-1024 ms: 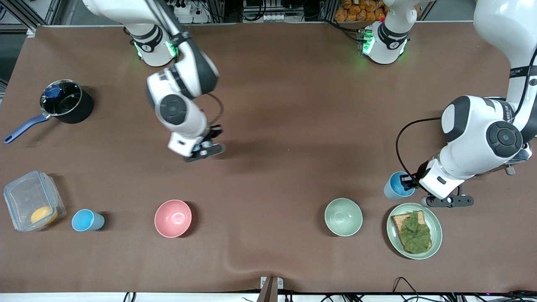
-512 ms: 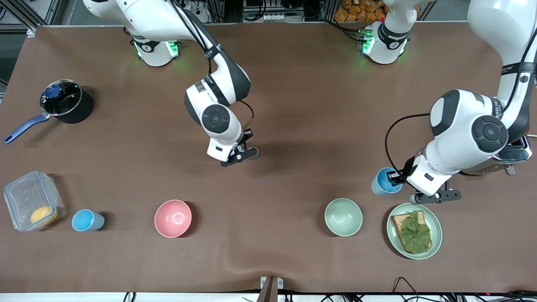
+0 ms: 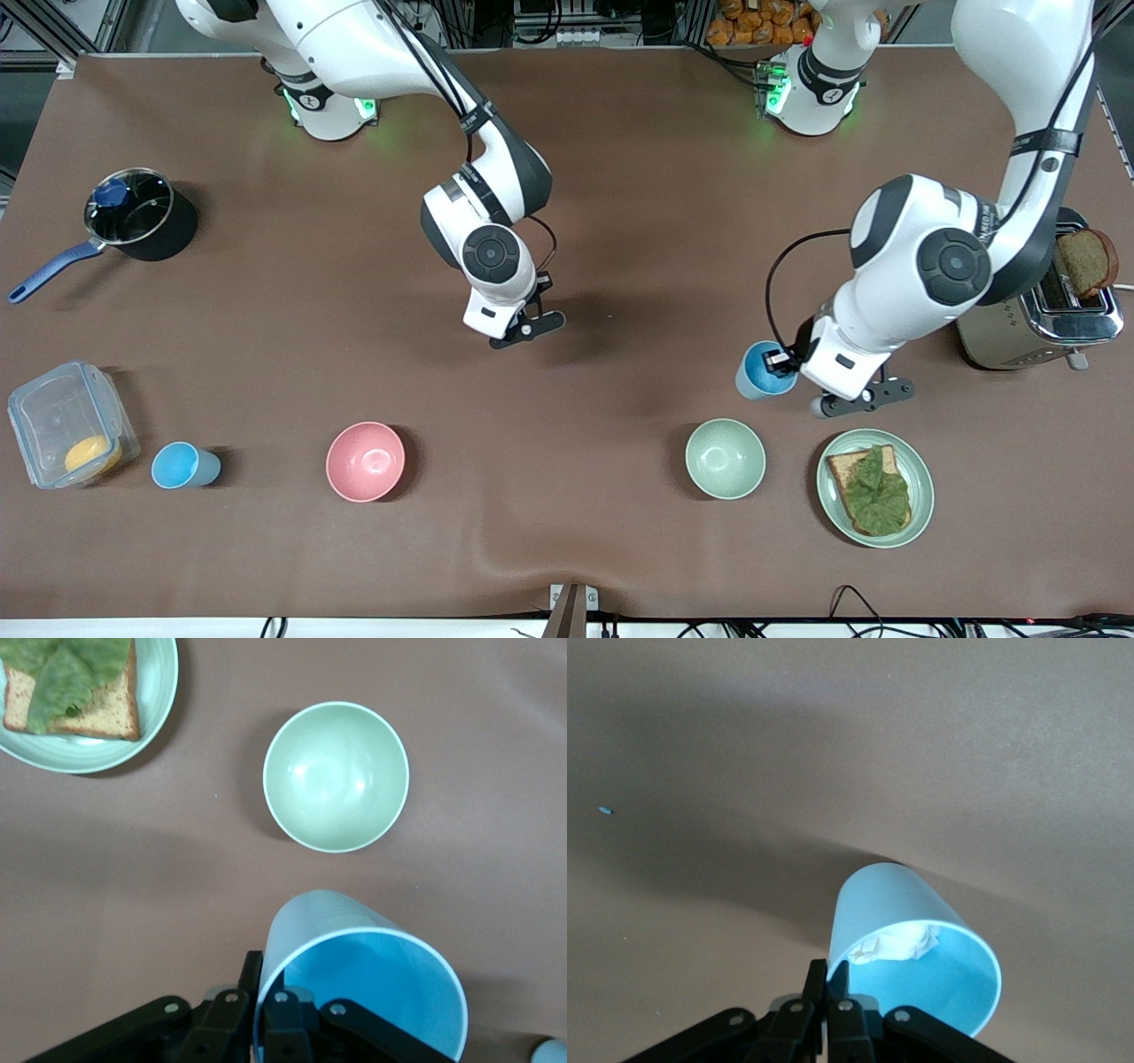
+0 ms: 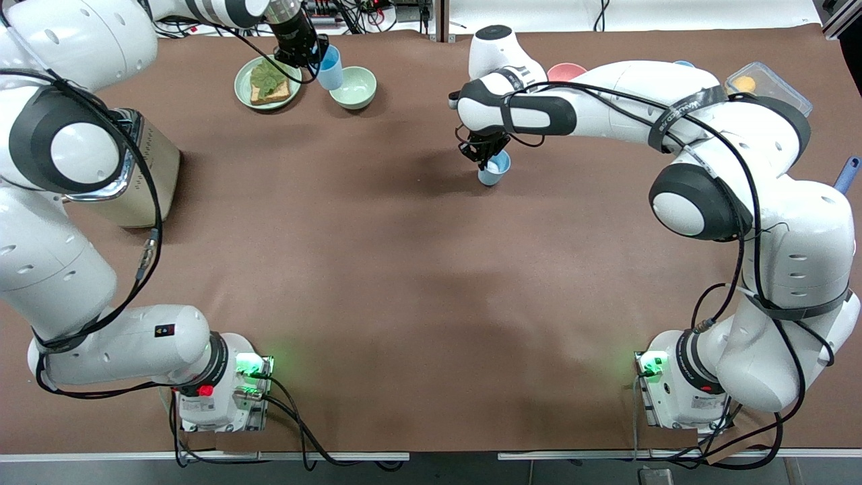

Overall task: Stack blue cups with both arms
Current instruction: 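Set the right cup mid-table while the left gripper carries its cup over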

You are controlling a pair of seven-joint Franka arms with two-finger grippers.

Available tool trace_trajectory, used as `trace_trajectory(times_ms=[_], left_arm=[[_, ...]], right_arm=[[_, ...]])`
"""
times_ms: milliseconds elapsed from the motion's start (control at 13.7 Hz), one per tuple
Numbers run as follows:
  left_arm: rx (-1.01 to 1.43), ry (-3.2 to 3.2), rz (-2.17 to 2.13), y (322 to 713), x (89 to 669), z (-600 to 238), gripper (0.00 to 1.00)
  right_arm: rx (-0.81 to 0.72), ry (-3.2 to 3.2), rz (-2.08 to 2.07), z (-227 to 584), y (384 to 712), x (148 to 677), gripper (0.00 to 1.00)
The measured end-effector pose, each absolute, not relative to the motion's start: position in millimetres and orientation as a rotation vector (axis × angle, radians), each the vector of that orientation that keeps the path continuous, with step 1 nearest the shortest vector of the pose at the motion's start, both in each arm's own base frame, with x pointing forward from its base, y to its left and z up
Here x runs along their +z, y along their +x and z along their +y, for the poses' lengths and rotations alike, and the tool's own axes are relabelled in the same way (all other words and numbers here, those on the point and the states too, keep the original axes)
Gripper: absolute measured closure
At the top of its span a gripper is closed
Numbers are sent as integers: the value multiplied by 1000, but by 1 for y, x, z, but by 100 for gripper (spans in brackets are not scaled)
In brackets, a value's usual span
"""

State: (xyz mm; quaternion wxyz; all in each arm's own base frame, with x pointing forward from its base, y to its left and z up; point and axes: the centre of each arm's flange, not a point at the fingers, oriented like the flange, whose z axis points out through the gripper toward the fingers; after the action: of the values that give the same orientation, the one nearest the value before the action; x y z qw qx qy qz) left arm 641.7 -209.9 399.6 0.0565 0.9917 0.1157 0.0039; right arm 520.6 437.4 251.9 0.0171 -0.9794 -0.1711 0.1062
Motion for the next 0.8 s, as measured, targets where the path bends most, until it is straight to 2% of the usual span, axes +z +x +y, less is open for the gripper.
trace_trajectory(times_ms=[366, 659, 805], left_arm=[[-2, 3011, 363, 641, 399, -210, 97], [-19, 2988, 430, 628, 403, -243, 97], [-39, 2972, 482, 611, 406, -283, 97]], right_arm=[[287, -3036, -519, 443, 522, 255, 40], [208, -3016, -470, 444, 544, 286, 2], [233, -3020, -434, 431, 560, 302, 0]])
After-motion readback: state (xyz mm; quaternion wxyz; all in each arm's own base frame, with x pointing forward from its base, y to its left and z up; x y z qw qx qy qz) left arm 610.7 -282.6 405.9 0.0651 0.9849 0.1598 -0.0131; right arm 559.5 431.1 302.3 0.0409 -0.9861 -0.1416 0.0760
